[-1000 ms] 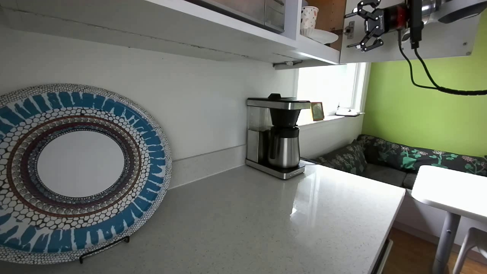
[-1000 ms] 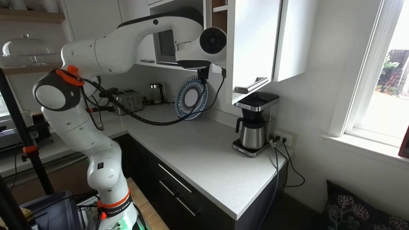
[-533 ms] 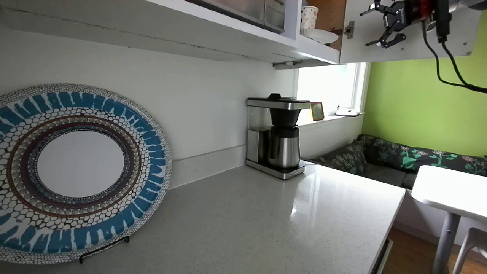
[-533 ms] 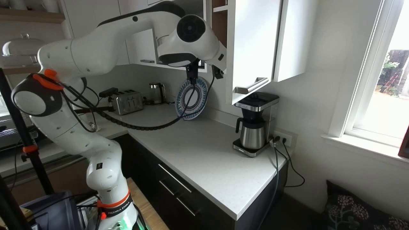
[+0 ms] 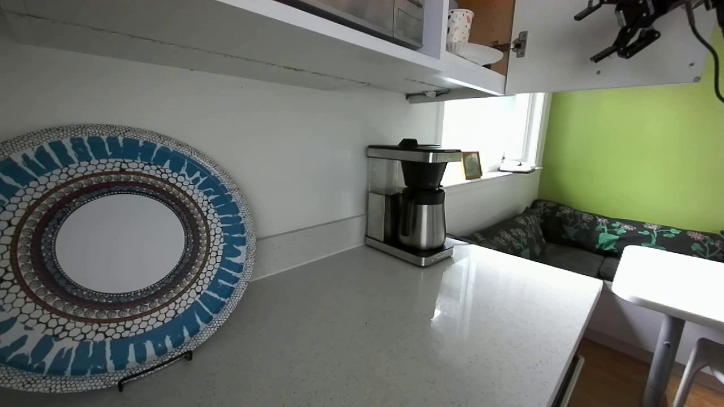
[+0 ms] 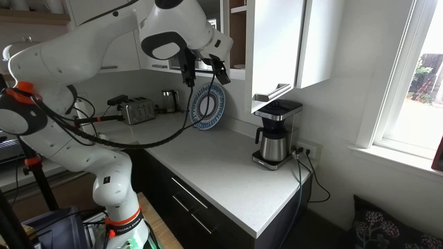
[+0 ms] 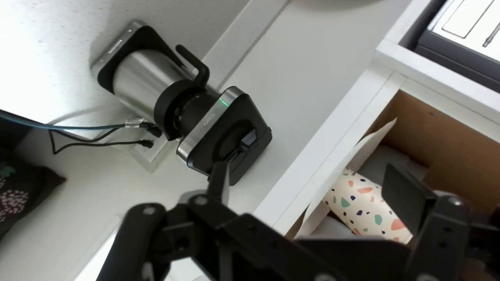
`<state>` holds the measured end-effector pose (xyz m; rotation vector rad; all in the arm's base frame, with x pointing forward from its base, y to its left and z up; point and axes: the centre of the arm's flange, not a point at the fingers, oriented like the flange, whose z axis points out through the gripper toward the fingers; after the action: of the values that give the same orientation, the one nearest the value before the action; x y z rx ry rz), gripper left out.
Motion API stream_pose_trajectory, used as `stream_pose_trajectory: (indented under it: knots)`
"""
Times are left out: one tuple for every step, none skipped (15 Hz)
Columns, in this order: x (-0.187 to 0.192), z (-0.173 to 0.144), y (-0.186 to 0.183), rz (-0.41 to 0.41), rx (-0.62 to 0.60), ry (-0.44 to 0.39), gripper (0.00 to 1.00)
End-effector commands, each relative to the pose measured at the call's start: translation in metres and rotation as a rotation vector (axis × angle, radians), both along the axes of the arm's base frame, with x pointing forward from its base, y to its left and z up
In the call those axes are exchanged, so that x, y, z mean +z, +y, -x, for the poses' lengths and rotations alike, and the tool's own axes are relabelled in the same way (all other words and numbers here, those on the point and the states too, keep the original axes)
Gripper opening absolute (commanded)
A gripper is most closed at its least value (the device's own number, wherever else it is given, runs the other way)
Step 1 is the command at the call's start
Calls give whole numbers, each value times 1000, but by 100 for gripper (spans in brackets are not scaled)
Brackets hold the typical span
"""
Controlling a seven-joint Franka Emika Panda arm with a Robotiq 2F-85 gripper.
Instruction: Pick up the paper towel with a cup on top and put it in the bottom right shelf of the top wall cabinet
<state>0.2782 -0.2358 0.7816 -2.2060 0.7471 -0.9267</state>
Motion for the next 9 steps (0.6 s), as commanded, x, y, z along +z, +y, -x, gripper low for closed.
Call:
stream_pose_trajectory:
  knots:
    - [10,30,13,169,41,38,100]
    - [15,35,17,215,51,43,100]
    - [18,41,19,261,65,39,100]
    - [20,46,21,300,80,34,100]
    - [24,51,25,337,91,34,100]
    - [25,55,28,373,105,27,100]
    - [27,61,30,393,118,32,100]
    - [30,65,35,431,116,28,100]
    - [32,71,38,460,130,22,100]
